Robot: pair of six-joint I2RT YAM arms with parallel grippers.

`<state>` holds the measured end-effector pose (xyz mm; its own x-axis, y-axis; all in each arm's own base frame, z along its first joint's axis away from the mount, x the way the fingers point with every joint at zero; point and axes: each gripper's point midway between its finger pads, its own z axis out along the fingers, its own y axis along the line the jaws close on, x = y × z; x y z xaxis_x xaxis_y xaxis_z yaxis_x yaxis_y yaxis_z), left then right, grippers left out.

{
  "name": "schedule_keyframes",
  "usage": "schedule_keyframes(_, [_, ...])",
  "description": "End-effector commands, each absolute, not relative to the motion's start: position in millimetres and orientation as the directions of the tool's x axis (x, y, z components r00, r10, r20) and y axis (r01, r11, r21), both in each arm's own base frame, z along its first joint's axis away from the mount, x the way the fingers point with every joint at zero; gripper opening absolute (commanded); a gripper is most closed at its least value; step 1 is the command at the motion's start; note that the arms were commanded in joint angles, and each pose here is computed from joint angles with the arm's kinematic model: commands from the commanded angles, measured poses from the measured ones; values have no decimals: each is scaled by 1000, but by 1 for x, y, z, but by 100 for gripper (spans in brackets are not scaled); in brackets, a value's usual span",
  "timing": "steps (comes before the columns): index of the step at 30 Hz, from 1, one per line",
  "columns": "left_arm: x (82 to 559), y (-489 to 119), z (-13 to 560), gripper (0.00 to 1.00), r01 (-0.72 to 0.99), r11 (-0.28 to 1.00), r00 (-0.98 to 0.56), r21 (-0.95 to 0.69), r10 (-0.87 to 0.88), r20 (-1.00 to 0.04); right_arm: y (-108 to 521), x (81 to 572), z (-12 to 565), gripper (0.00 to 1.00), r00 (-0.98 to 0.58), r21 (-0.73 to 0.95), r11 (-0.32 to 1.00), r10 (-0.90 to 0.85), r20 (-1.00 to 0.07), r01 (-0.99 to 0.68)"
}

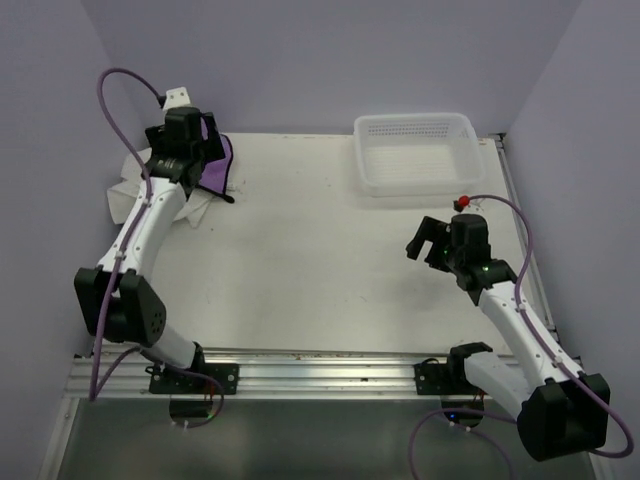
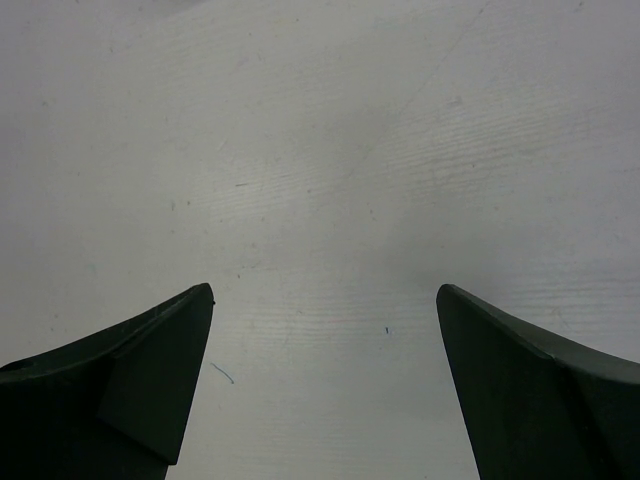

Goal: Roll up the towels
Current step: Grab a towel with the left arm

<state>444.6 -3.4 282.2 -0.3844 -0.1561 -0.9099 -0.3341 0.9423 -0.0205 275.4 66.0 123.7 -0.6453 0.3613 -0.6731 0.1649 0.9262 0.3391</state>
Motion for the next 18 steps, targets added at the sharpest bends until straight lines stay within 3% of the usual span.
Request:
schedule_keyframes(1, [465, 13, 215, 99, -369, 929, -541, 0, -215, -813, 72, 279, 126, 97, -647, 351, 927, 349, -678, 132])
schedule_keyframes(4, [475, 23, 173, 96, -407, 912, -615, 54, -230, -754, 71, 279, 128, 98, -641, 354, 926, 353, -682, 134])
schedule_keyframes(12, [512, 46, 113, 78, -432, 901, -627, 53, -257, -735, 77, 279, 126, 97, -654, 355, 927, 342, -675, 120])
schedule_keyframes(18, [527, 64, 102, 56, -444, 892, -621, 87, -237, -747, 76, 281, 125, 97, -655, 342, 931, 338, -676, 128])
